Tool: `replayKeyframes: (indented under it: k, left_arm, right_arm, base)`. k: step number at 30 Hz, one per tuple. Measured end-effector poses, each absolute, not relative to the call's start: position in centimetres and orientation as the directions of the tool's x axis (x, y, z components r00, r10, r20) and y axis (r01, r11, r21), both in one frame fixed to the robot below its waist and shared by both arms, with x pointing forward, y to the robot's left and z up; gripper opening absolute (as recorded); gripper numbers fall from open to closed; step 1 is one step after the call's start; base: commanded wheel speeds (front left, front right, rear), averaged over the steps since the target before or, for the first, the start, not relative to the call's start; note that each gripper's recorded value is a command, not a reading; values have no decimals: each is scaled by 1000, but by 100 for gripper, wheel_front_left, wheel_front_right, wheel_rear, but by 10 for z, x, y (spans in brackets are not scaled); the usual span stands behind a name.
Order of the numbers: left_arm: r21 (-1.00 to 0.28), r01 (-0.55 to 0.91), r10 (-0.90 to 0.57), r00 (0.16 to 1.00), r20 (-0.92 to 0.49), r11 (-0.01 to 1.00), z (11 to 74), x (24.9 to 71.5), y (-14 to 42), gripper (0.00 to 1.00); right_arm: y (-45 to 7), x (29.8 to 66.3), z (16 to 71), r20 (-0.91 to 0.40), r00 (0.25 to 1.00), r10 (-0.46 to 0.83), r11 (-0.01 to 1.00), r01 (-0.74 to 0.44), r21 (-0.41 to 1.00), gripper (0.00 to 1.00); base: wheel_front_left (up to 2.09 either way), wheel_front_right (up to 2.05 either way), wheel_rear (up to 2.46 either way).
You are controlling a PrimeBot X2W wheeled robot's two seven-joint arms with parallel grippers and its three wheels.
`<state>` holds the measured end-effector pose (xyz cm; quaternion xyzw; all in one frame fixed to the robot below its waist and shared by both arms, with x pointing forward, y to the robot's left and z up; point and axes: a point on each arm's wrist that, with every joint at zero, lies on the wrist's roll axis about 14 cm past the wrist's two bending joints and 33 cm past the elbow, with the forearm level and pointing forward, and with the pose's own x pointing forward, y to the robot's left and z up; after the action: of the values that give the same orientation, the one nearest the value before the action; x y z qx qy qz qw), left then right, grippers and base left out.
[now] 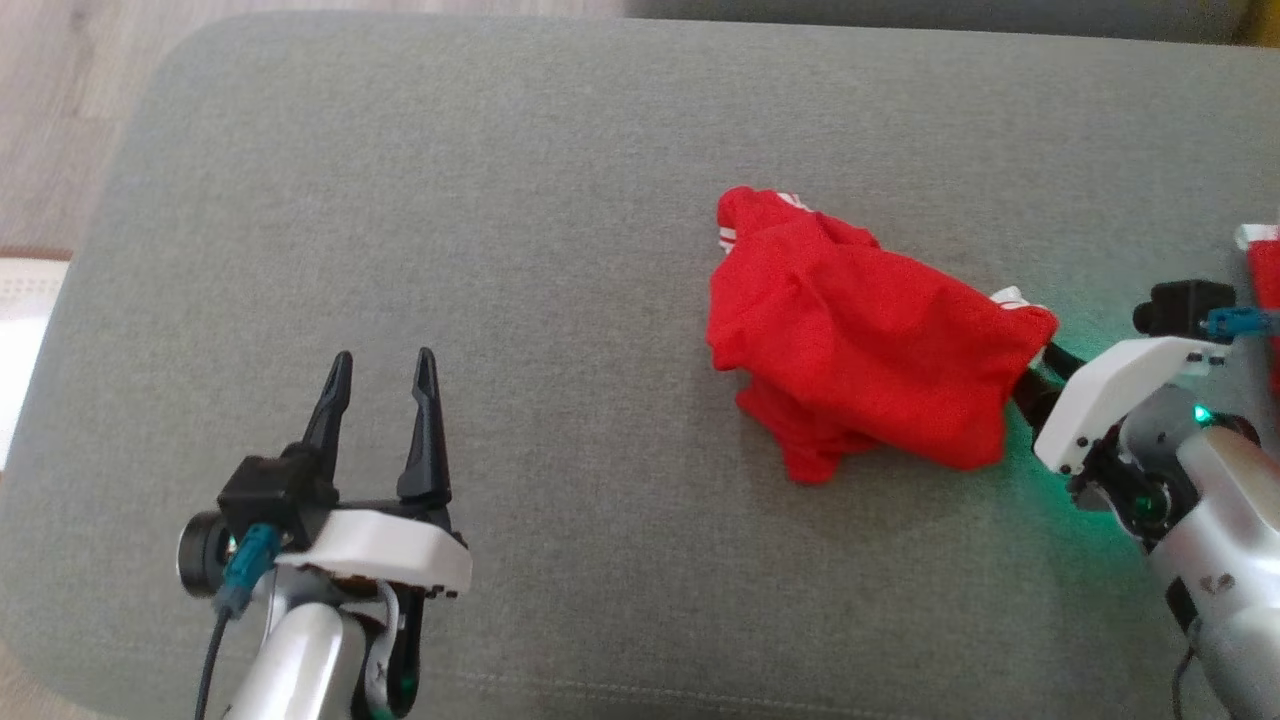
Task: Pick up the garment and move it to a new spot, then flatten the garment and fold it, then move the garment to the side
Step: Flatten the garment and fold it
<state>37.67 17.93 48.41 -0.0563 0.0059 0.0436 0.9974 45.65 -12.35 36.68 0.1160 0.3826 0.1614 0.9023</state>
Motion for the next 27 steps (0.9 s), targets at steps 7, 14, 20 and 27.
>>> replayKeyframes:
  k: [7,14,20,27]
  left_arm:
    - [-108,-98,95,995,-25,989,482,375,182,100]
    - [-117,-73,73,997,-4,990,488,377,174,100]
    - [-123,-80,82,996,16,989,496,371,178,100]
    - [-124,-144,151,988,44,982,505,350,199,100]
  right_arm:
    - [-125,465,371,-608,705,366,926,-211,313,0]
    - [-147,506,438,-347,883,317,944,-258,207,0]
    - [-107,536,543,-16,906,424,901,-420,111,0]
    - [-9,508,590,110,765,634,763,-642,71,0]
  base:
    - [0,0,0]
    - [0,0,0]
    - [0,0,0]
    - [0,0,0]
